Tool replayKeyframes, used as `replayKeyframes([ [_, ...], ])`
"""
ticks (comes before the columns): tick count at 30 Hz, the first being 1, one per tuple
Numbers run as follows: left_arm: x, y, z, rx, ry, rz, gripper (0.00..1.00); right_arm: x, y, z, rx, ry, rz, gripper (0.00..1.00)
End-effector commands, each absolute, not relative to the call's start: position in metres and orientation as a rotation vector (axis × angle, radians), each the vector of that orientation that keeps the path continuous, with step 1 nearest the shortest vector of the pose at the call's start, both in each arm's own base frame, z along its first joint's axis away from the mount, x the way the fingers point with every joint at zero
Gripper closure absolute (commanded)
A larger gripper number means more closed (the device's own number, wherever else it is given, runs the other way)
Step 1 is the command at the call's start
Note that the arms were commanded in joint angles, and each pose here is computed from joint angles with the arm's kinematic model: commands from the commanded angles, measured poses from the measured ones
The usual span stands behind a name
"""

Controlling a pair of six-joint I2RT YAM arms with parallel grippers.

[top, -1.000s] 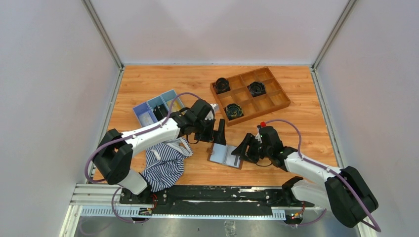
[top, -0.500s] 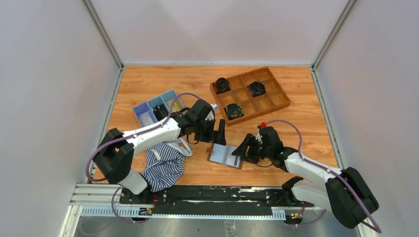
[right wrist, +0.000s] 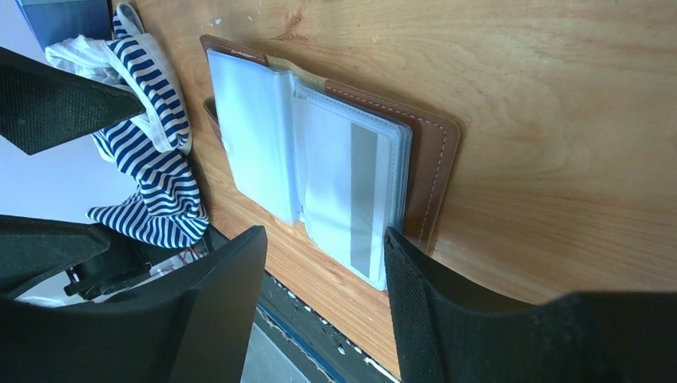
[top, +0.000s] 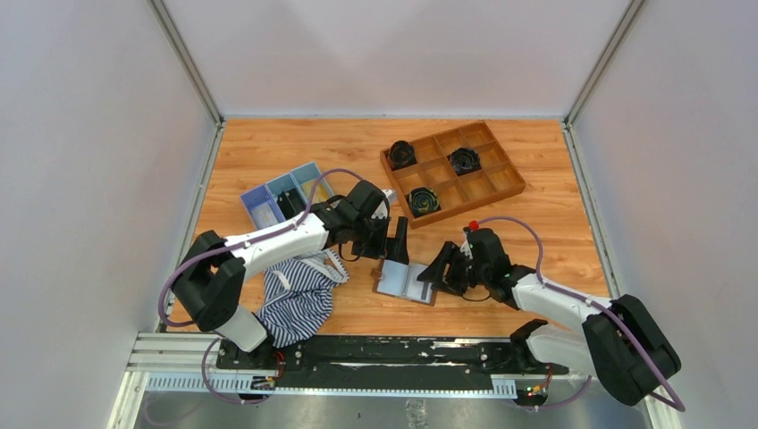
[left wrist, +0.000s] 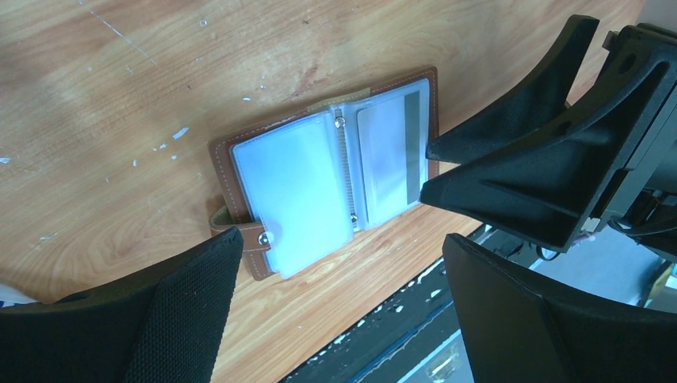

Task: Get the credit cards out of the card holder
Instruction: Remove the credit card from the card holder.

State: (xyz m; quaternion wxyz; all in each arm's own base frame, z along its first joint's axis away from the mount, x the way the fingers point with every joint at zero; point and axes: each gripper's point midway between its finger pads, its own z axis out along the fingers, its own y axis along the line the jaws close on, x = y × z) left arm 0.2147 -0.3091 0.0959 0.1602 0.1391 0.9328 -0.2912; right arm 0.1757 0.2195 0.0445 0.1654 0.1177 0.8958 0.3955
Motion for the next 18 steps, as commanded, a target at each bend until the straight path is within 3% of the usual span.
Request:
replayKeyframes([
  [1,0.216,-0.313,0.099,0.417,2.658,-0.838,0.00,0.175,0.224,0.047,0.299,2.563,1.130,0.40],
  [18,0.216,-0.314,0.095,0.419,2.666,-0.829,0.01,0.182,0.238,0.061,0.251,2.543,1.185,0.42],
])
